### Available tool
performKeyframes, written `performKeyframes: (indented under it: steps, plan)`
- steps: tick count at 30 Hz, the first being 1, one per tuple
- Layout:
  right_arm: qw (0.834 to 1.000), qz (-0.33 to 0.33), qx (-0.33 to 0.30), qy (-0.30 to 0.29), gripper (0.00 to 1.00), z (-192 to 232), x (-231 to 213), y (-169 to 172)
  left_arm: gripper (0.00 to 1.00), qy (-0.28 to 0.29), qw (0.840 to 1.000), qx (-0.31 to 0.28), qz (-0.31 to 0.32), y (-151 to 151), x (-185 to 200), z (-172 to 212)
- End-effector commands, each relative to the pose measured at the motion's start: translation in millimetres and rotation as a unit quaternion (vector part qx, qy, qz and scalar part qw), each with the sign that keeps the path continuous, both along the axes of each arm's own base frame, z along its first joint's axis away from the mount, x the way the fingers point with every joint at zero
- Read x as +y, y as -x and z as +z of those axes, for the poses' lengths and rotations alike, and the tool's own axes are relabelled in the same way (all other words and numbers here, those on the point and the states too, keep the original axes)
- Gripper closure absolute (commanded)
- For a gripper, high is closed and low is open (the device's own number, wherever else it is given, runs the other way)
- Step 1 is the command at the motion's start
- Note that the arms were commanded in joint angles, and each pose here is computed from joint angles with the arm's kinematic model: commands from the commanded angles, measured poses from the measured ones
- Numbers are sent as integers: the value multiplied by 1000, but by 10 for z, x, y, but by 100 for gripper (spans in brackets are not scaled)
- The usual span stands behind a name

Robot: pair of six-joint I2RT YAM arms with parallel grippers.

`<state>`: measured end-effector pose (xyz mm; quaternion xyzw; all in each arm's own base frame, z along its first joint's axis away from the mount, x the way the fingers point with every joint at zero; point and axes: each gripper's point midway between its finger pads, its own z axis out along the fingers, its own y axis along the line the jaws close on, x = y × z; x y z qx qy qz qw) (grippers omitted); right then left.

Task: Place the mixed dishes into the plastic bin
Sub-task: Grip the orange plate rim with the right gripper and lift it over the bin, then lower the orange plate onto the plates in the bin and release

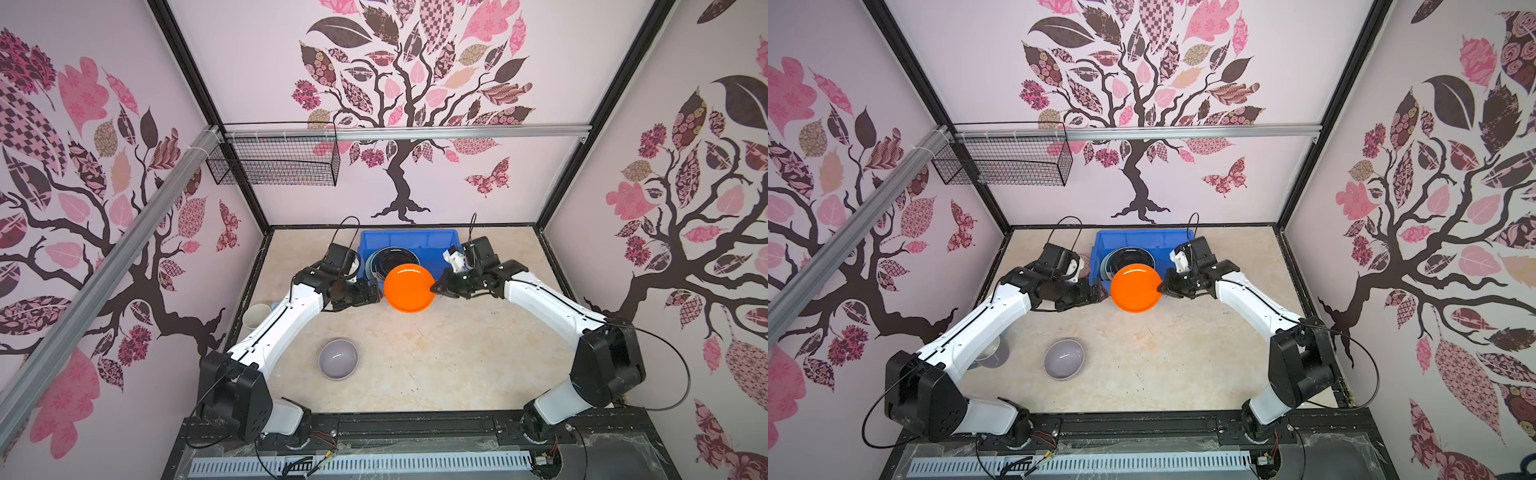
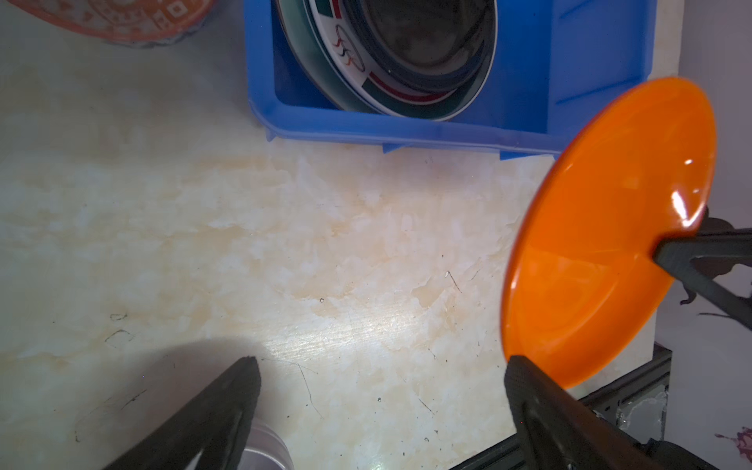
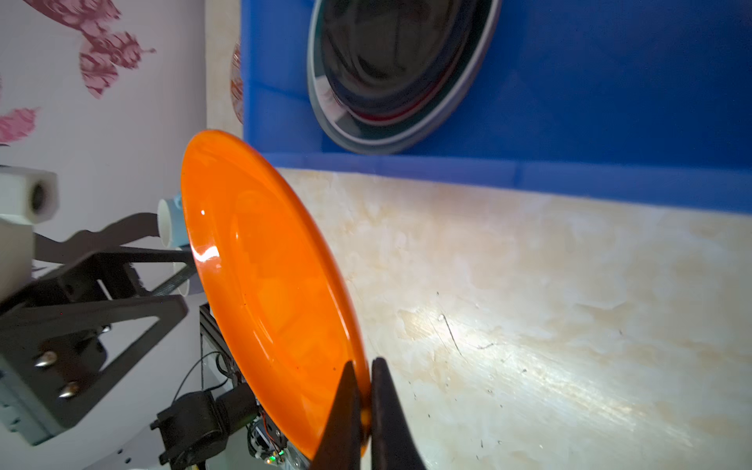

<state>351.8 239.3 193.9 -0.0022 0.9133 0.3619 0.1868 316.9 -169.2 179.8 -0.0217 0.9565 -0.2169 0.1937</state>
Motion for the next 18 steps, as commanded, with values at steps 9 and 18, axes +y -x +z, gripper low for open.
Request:
performKeyframes:
  steps: [9, 18]
  plan:
    - [1000, -27, 2, 10, 100, -70, 38, -1077, 2, 16, 999, -33, 13, -350, 177, 230]
    - [999, -20, 37, 3, 100, -549, 280, -1645, 2, 8, 999, -22, 36, -474, 445, 126]
